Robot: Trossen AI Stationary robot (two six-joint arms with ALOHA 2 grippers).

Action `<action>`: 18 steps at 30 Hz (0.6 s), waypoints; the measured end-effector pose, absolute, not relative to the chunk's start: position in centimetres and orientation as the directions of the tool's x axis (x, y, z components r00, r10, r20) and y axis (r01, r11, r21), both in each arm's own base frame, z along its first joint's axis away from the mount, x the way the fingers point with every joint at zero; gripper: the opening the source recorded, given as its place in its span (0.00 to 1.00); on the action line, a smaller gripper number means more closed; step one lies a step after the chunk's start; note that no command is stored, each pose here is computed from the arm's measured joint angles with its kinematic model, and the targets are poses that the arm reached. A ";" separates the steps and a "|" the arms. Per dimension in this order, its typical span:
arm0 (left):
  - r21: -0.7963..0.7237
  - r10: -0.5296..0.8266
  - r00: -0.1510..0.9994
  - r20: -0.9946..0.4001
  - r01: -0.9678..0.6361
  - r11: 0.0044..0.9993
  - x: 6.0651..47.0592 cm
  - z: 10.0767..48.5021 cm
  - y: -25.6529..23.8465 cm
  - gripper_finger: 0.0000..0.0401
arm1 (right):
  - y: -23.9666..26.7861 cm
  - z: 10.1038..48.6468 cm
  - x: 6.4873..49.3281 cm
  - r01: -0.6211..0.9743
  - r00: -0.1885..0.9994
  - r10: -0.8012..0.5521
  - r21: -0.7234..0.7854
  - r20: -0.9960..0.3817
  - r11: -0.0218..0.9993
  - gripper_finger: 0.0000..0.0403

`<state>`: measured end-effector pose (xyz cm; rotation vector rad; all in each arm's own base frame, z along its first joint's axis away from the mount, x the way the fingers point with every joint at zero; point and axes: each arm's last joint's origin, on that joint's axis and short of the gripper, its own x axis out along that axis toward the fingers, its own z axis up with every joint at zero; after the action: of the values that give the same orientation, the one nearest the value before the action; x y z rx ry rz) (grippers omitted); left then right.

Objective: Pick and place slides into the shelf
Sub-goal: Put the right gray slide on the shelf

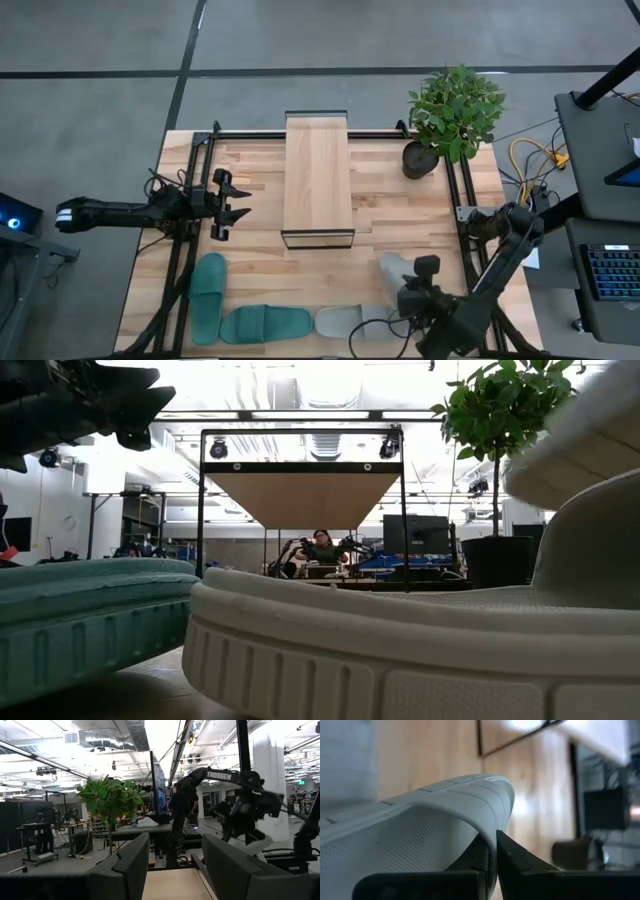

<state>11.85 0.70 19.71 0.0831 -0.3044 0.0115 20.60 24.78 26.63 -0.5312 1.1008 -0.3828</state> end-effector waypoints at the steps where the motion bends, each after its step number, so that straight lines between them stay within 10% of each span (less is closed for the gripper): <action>1: 0.080 -0.002 0.954 0.300 -0.023 0.996 11.8 19.7 0.7 0.42 | 24.5 27.2 20.5 0.032 0.434 -0.539 -0.586 -0.722 0.810 0.03; 18: 0.092 -0.005 0.954 0.298 -0.023 0.995 11.9 19.7 0.7 0.42 | 24.3 34.4 21.4 0.353 0.799 -0.536 -0.508 -0.274 0.786 0.03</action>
<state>11.85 0.69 19.70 0.0950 -0.3030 0.0093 21.37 24.31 34.45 -0.4547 0.4238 -0.4952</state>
